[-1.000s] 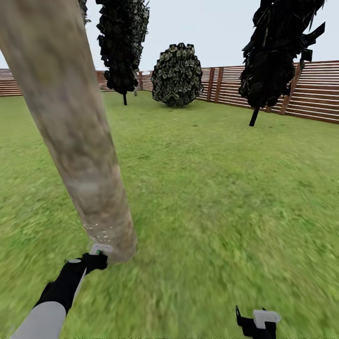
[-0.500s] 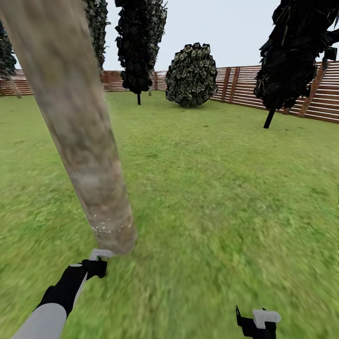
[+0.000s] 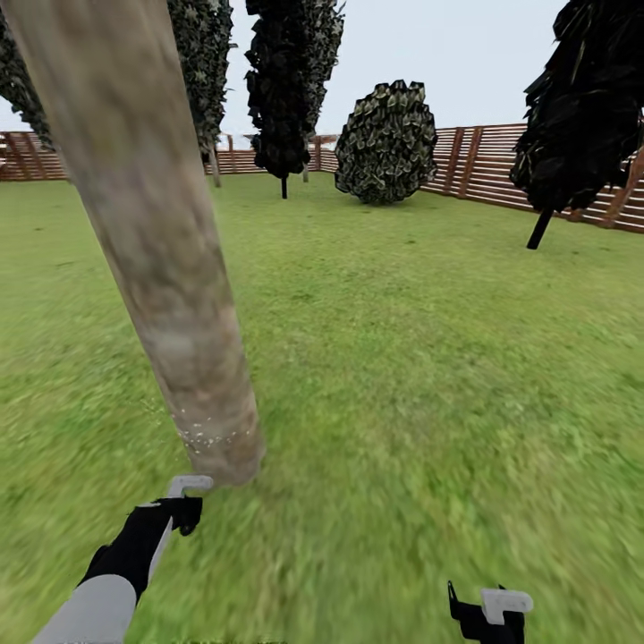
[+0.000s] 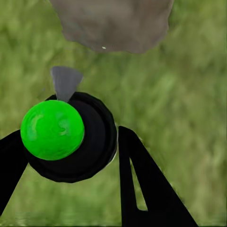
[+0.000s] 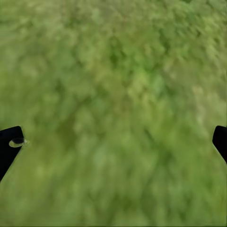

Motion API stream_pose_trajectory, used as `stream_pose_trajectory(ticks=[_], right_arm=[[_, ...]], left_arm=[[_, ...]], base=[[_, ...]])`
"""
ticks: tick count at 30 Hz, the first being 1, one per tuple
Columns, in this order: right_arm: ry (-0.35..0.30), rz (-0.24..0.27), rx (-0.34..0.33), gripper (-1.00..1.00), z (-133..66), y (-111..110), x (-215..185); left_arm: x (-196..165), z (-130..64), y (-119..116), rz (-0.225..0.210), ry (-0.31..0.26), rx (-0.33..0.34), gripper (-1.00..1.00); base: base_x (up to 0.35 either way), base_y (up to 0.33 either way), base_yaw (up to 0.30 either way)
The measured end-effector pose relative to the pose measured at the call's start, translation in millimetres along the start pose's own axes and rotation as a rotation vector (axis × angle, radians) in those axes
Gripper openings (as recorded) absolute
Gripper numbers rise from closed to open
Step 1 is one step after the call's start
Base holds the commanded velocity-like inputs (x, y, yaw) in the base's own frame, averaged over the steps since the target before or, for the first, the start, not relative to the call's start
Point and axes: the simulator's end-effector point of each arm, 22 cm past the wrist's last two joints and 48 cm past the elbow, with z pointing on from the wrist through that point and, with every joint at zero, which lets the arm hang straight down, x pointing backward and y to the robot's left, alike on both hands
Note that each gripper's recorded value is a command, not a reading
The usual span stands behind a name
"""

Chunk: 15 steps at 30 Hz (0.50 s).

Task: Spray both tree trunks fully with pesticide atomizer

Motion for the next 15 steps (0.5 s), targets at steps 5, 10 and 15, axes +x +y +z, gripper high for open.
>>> stream_pose_trajectory(ticks=[5,10,15], right_arm=[[0.000,0.000,0.000,1.00,0.0,0.0,0.0],[0.000,-0.001,-0.002,1.00,0.0,0.5,-0.1],[0.000,0.000,-0.001,1.00,0.0,0.2,-0.1]], left_arm=[[25.9,-2.7,26.8,-0.010,0.124,-0.034,-1.00],[21.1,-4.9,-31.1,0.055,0.172,0.039,-1.00],[-35.8,-16.5,-39.1,0.050,0.136,0.054,-1.00]], base=[[0.000,0.000,0.122],[0.000,0.000,0.005],[-0.243,-0.120,0.000]])
